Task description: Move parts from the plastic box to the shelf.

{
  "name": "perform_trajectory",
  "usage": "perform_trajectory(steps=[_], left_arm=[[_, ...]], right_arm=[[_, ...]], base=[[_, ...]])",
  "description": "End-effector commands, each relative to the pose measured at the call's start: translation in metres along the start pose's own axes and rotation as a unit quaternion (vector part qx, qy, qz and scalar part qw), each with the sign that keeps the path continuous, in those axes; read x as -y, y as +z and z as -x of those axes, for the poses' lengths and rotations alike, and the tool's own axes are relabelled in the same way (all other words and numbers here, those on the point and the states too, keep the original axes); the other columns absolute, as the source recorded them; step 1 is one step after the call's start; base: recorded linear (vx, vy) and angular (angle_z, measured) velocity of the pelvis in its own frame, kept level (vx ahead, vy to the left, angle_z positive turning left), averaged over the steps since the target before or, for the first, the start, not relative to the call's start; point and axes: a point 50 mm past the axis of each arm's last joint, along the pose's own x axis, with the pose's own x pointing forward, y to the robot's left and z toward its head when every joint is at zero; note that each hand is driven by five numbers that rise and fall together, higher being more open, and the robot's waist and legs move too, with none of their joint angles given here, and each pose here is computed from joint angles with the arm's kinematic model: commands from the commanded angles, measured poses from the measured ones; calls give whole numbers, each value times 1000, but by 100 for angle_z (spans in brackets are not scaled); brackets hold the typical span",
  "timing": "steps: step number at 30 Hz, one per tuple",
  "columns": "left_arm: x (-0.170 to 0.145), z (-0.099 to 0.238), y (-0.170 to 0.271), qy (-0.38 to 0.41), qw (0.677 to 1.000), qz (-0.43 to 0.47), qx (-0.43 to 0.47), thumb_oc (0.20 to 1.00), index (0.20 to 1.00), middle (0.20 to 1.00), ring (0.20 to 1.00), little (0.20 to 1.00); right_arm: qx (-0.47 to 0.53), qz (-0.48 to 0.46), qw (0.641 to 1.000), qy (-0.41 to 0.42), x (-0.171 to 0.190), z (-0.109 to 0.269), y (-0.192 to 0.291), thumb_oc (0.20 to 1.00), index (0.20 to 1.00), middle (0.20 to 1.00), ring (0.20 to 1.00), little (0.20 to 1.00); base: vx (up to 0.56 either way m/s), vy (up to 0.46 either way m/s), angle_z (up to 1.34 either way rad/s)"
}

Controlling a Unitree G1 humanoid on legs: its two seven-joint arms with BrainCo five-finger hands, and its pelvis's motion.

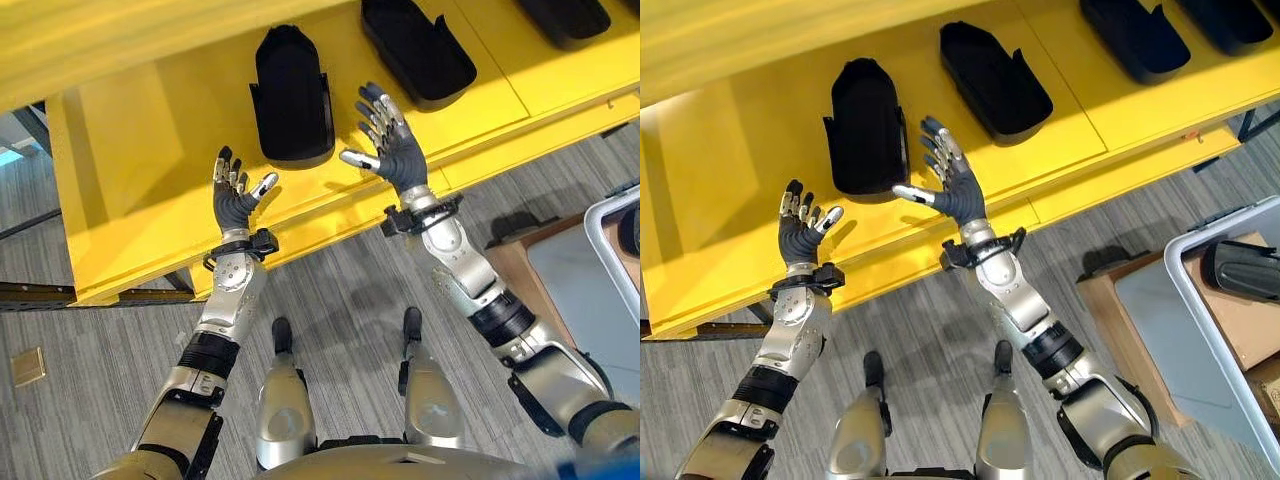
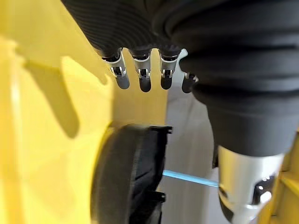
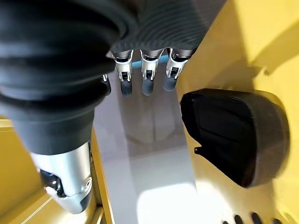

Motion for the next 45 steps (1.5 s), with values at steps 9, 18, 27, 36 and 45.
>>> perform_trajectory(steps=[9,18,27,36,45], left_arm=[[3,-19,31,1,997,-23,78,1000,1000,1000,1000,1000],[10,-38,45,12,992,-65,109,1000,1000,1000,1000,1000],[18,-56,57,26,990,-72,119,1000,1000,1000,1000,1000],[20,-67,68,44,989,-64,126,1000,1000,1000,1000,1000],[23,-79,76,59,989,-61,125,1000,1000,1000,1000,1000]], right_arm=[[106,4,994,8,-20,-27,41,1000,1000,1000,1000,1000],[113,3,994,-5,-21,-38,45,1000,1000,1000,1000,1000],[115,-9,993,-6,-27,-43,47,1000,1000,1000,1000,1000],[107,-24,994,-7,-38,-50,46,1000,1000,1000,1000,1000],[94,-27,995,-11,-44,-58,44,1000,1000,1000,1000,1000]], base=[[-9,2,2],[-2,1,0],[-1,3,0],[-2,5,-1],[0,1,0]])
